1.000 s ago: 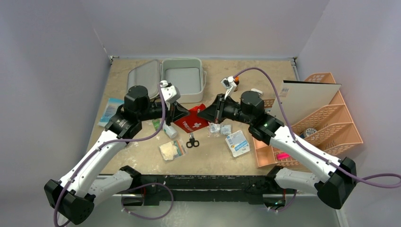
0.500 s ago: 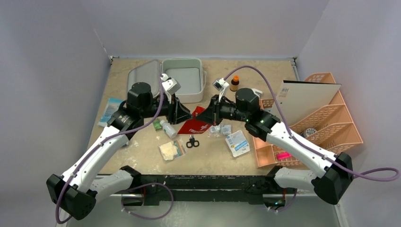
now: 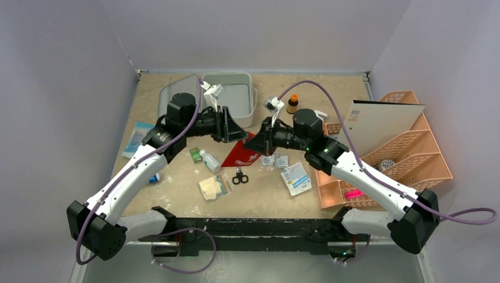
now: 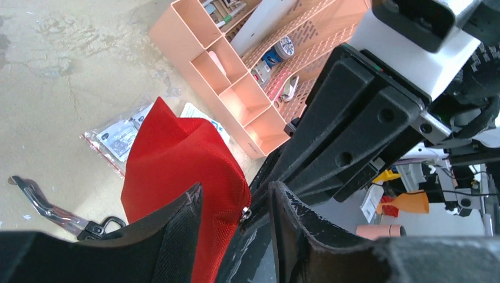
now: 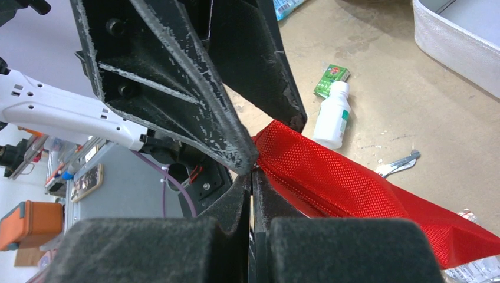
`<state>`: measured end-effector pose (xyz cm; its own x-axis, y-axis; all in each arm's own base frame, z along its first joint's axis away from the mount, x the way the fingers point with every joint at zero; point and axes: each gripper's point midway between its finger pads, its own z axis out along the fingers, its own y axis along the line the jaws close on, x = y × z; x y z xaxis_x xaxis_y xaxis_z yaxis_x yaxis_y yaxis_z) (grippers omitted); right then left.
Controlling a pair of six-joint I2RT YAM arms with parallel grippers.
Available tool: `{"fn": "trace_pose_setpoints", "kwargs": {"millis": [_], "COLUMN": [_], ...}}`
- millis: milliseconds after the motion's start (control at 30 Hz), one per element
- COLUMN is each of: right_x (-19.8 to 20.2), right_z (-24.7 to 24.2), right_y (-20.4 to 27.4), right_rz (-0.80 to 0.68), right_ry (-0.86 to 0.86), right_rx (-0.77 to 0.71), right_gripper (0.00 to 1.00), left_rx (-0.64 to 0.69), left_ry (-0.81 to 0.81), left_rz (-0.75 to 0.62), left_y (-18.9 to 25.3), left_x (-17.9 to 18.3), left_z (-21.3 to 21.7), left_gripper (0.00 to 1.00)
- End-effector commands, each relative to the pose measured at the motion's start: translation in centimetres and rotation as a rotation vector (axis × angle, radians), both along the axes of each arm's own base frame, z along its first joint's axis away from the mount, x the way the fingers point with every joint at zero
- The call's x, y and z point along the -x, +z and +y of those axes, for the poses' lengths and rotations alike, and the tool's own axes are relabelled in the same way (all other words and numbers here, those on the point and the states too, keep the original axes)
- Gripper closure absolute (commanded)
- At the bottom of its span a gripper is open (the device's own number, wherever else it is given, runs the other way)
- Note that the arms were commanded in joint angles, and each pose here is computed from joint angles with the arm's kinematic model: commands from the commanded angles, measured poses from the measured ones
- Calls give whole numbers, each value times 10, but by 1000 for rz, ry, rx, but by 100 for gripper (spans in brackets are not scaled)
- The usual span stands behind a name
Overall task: Organize the medicine kit
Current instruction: Zip the medicine pouch.
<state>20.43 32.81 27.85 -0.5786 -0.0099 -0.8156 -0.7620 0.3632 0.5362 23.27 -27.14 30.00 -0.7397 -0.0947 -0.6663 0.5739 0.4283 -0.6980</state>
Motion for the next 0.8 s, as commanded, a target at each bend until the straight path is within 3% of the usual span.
{"fn": "trace_pose_setpoints", "kwargs": {"millis": [0,433,500,567,767], "right_x": [-2,-10,-11,-11,-16], "right_z": [6,8,9,9,7], "right_y": [31,20,14,8,-11], "right_rz": [-83,-52,-32,3,126], "right_ry": [32,-1,-7,-19,-57], "right_rx": [-64,-46,-39,-32,25], "right_gripper": [100,100,100,100,100], "left_rx": [28,-41,-39,-34,-61], "left_ry": [60,37,13,-13,26], "left_rz": [-4,82,74,55,-25], "left_y": [18,-5,-4,-1,10], "left_x": [-14,-9,-5,-1,-2], "left_z": [0,0,0,0,9], "left_gripper": [57,76,84,100,100]}}
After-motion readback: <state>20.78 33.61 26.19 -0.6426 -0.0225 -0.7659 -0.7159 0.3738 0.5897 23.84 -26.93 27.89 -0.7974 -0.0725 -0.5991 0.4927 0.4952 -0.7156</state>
